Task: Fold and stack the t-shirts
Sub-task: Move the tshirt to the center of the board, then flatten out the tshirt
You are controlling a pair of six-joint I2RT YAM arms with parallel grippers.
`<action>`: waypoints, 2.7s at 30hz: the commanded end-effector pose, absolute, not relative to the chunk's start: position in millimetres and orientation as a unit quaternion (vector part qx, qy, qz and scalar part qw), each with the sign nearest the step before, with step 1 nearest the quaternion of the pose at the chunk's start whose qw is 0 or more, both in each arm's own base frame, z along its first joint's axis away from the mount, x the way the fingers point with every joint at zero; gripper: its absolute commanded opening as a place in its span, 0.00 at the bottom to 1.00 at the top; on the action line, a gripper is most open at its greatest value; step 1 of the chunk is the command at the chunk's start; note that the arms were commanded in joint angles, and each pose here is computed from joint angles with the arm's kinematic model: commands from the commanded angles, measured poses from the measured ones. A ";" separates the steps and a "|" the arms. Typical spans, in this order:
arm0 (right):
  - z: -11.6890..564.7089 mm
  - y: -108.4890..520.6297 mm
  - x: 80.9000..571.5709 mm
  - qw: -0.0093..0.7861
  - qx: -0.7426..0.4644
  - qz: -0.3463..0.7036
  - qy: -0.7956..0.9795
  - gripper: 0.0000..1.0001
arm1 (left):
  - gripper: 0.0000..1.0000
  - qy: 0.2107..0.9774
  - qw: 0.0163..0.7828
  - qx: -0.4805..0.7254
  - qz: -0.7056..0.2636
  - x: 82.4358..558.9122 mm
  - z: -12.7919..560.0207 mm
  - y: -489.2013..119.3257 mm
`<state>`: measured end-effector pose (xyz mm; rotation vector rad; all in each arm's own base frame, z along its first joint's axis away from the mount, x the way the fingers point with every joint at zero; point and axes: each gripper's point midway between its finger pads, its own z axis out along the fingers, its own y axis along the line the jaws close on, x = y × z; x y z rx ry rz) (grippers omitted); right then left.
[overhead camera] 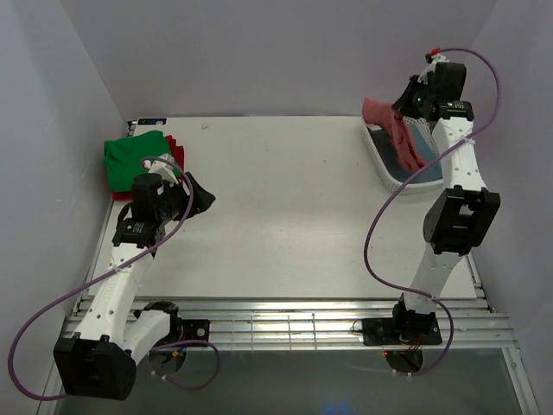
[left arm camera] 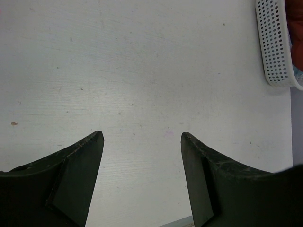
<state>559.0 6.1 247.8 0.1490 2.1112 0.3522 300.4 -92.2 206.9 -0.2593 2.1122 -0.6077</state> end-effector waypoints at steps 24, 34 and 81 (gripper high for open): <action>158.4 144.1 263.7 0.329 -0.036 0.267 0.905 0.60 | 0.77 0.846 0.431 -0.101 -0.296 265.7 197.4 -107.0; 136.6 270.4 229.3 0.254 -0.240 0.307 0.885 0.59 | 0.75 0.868 0.400 -0.115 -0.270 268.9 176.1 -102.3; 60.5 426.6 309.8 0.259 -0.347 0.164 0.886 0.08 | 0.76 0.864 0.412 -0.139 -0.252 239.2 180.2 -89.7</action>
